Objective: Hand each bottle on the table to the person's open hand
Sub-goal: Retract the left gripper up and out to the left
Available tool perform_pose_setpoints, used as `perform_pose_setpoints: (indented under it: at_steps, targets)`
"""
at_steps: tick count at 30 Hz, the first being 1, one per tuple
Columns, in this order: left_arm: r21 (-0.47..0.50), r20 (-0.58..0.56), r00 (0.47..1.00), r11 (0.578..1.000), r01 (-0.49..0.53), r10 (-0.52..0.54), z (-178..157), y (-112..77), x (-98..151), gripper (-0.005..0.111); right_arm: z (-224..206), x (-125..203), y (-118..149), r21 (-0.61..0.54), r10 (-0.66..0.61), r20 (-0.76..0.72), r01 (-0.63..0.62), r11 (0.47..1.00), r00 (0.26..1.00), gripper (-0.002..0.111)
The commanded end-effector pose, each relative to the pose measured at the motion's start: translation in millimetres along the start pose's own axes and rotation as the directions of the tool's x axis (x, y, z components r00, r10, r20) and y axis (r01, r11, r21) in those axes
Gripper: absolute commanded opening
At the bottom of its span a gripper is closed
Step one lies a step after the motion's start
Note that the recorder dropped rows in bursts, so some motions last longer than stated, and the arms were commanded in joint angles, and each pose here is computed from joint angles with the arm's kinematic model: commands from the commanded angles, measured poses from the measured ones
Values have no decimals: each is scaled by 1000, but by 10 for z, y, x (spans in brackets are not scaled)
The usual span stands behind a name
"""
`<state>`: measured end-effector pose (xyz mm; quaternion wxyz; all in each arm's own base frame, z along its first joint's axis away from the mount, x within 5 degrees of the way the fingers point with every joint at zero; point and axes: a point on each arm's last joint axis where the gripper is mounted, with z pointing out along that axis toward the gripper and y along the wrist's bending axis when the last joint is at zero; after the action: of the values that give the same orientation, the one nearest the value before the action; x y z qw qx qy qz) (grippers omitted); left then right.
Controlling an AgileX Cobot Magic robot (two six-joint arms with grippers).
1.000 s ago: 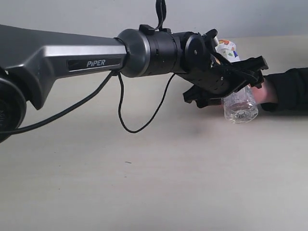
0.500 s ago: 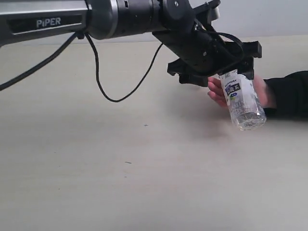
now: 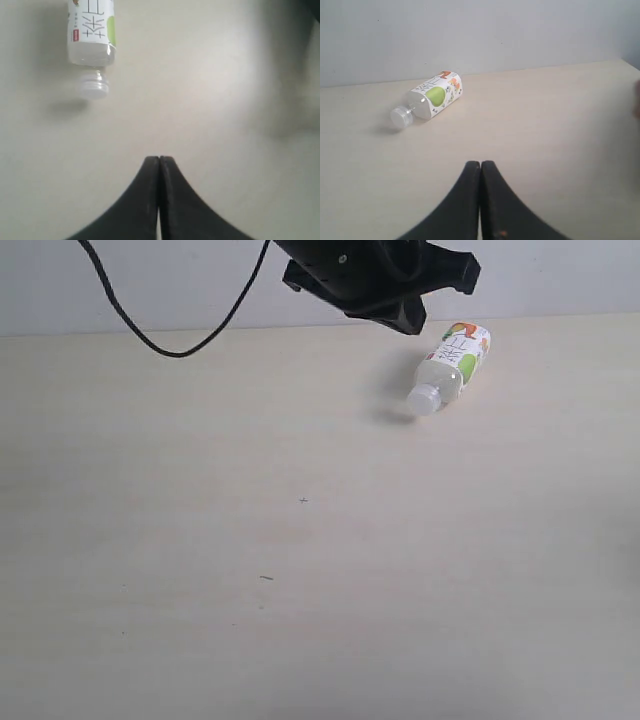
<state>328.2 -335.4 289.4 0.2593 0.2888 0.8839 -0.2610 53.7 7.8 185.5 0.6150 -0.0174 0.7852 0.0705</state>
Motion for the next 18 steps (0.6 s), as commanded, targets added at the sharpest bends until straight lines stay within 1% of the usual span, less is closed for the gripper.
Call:
perform_pose_setpoints:
  at_steps: [1, 4, 8, 12, 18]
  targets:
    - [-17, 25, 998, 998, -65, 66, -129, 70, 15, 0, 0, 6, -2, 2, 0, 10, 0, 1000, 1000, 0]
    - [-33, 61, 994, 995, -94, 96, -172, 109, 87, 0, 0, 6, -2, 2, 0, 10, 0, 1000, 1000, 0]
    - [-65, 153, 983, 994, -92, 101, -250, 149, 197, 0, 0, 6, -2, 2, 0, 10, 0, 1000, 1000, 0]
    - [-114, 263, 956, 989, -100, 127, -409, 195, 353, 0, 0, 6, -2, 2, 0, 10, 0, 1000, 1000, 0]
    - [-174, 379, 912, 980, -96, 157, -683, 248, 644, 0, 0, 6, -2, 2, 0, 10, 0, 1000, 1000, 0]
